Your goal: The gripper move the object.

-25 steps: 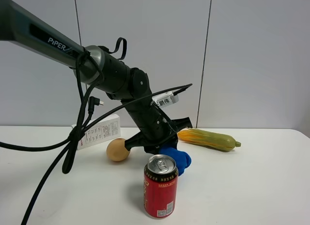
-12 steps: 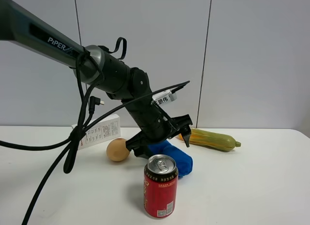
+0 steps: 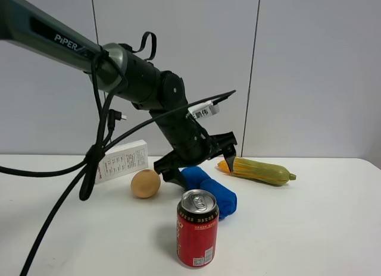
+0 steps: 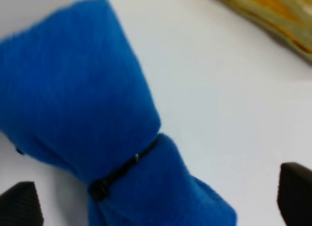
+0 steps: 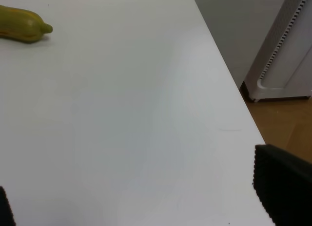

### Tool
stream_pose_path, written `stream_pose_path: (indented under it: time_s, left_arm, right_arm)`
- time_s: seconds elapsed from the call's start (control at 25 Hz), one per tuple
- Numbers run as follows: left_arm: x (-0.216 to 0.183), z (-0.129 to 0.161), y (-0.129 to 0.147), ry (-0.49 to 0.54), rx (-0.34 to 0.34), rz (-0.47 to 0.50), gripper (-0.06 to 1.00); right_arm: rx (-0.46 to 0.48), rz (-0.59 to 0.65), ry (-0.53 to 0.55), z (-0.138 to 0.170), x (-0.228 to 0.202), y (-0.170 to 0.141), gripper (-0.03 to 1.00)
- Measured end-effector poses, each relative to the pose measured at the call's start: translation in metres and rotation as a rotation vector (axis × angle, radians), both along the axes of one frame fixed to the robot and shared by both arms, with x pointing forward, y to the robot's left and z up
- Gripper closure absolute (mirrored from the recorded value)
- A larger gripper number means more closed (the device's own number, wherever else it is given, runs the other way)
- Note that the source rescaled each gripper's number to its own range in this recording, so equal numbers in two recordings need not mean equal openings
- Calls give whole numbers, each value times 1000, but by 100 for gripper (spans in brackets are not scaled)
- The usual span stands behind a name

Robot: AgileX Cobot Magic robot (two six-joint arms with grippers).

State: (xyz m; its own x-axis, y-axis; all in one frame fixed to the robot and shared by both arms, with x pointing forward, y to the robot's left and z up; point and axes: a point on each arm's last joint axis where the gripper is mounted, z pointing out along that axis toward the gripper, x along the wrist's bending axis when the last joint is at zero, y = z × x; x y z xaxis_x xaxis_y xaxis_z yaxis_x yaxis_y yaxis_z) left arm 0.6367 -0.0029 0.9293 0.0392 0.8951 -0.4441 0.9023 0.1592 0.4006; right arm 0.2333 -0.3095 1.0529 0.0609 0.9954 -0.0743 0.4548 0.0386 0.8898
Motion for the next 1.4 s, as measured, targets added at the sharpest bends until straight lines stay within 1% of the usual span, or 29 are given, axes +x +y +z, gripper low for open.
stream_pose_path:
  time_s: [0.08, 0.16, 0.32, 0.4, 0.52, 0.64, 0.8, 1.04, 1.24, 1.32, 1.4]
  left_arm:
    - [0, 19, 3, -49, 19, -26, 1]
    - [-1, 36, 6, -110, 54, -70, 1]
    - [-3, 77, 18, -270, 153, -170, 1]
    - [-3, 96, 26, -333, 186, -192, 1]
    - [2, 120, 47, -392, 223, -176, 1]
    - [11, 132, 74, -411, 256, -128, 1]
    - [25, 141, 114, -401, 301, -49, 1]
    - [34, 150, 167, -345, 369, 58, 1]
    - [33, 160, 201, -324, 478, 103, 1]
    - [31, 168, 212, -335, 506, 122, 0]
    - [28, 179, 218, -362, 523, 134, -3]
  right_arm:
    - [0, 0, 0, 0, 0, 0, -3]
    - [0, 0, 0, 0, 0, 0, -3]
    - [0, 0, 0, 0, 0, 0, -3]
    - [0, 0, 0, 0, 0, 0, -3]
    - [0, 0, 0, 0, 0, 0, -3]
    - [0, 0, 0, 0, 0, 0, -3]
    - [0, 0, 0, 0, 0, 0, -3]
    - [0, 0, 0, 0, 0, 0, -3]
    - [0, 0, 0, 0, 0, 0, -3]
    - [0, 0, 0, 0, 0, 0, -3]
    - [0, 0, 0, 0, 0, 0, -3]
